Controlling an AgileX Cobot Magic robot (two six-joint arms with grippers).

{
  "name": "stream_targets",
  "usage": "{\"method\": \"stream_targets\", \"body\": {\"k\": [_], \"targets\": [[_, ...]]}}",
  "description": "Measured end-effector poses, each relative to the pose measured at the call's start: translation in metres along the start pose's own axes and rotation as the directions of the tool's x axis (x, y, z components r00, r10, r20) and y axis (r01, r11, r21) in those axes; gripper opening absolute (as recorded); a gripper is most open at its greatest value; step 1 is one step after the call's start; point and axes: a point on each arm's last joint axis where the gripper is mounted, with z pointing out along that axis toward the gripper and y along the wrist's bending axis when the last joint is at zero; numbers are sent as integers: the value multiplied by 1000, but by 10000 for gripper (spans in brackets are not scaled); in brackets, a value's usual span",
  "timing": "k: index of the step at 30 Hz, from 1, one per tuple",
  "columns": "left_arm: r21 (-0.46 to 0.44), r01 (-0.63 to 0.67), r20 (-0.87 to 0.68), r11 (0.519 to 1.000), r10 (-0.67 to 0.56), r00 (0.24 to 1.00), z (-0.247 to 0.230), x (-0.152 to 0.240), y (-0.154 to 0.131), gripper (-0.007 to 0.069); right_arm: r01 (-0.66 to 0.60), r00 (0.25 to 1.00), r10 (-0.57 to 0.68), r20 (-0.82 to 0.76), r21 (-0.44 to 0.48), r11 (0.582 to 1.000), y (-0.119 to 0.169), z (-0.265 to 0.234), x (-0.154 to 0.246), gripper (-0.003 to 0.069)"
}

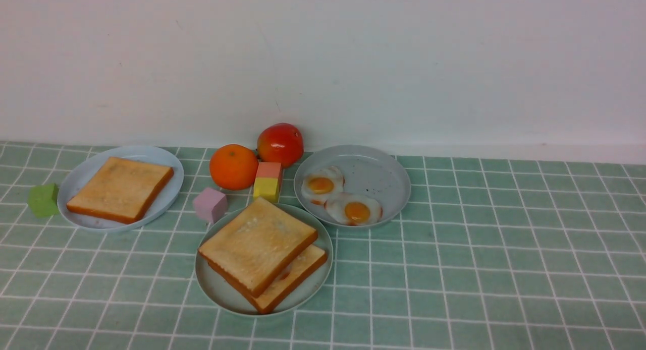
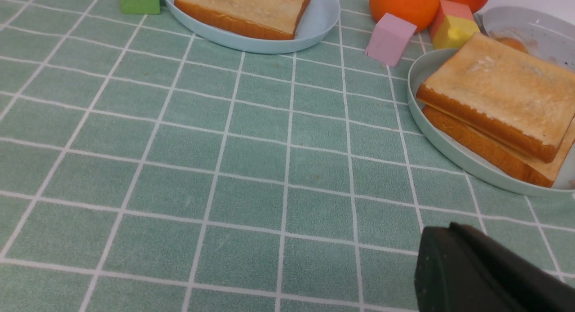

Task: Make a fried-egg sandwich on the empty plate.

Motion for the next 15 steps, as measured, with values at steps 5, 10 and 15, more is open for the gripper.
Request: {"method": "stream_targets", "body": {"k": [5,10,15], "targets": [[0,0,-1,1000,0,1000,0,0,0,-13,0,1000,0,0,0,1000,0,0,0,41],[0,0,-2,1000,0,1000,0,0,0,-13,0,1000,0,0,0,1000,0,0,0,46],[0,0,-2,1000,0,1000,0,0,0,-13,0,1000,0,0,0,1000,0,0,0,54]]}}
